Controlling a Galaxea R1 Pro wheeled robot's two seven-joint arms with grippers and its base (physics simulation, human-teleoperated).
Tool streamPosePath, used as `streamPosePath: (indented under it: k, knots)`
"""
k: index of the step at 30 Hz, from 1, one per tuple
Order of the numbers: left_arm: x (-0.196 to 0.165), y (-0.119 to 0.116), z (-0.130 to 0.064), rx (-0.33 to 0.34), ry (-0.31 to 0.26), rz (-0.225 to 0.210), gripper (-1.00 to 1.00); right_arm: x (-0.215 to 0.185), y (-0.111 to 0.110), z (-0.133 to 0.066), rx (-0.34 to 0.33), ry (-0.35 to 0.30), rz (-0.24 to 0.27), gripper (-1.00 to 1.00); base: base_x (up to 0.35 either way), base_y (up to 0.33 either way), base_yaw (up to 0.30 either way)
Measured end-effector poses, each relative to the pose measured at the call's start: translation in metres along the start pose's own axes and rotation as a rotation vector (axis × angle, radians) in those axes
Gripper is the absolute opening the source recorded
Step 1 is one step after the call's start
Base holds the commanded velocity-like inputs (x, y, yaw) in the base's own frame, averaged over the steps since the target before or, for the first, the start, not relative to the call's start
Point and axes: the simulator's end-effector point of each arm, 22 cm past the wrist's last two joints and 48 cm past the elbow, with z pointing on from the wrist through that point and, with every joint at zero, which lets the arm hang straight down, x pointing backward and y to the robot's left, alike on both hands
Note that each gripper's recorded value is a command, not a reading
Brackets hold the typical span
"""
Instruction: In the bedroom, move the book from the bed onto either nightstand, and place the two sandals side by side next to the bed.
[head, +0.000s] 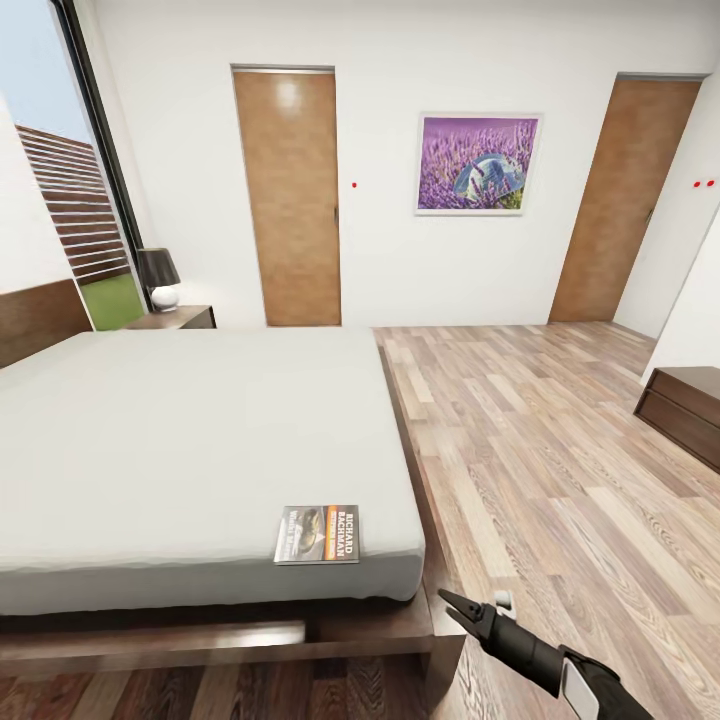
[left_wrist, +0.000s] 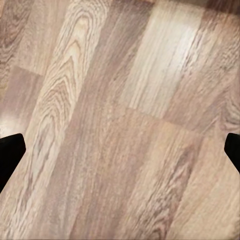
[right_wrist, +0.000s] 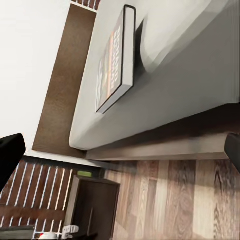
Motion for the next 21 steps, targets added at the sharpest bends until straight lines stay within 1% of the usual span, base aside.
streamPosePath:
  k: [5,9,16,21]
  knots:
    - [0.004,-0.008,0.001,0.008,0.005,-0.002,1.0,0.003,0.015,0.0,-0.067,0.014,-0.001,1.0,0.0,0.0,0.0]
    - [0.007,-0.014,0.001,0.015,0.009,-0.003,1.0,0.006,0.023,0.0,-0.104,0.021,0.001,1.0,0.0,0.0,0.0]
    - [0.009,-0.018,0.002,0.02,0.011,-0.004,1.0,0.005,0.04,-0.003,-0.18,0.024,0.002,1.0,0.0,0.0,0.0]
    - [0.009,-0.019,0.002,0.022,0.011,-0.004,1.0,0.005,0.046,-0.005,-0.212,0.027,0.013,1.0,0.0,0.0,0.0]
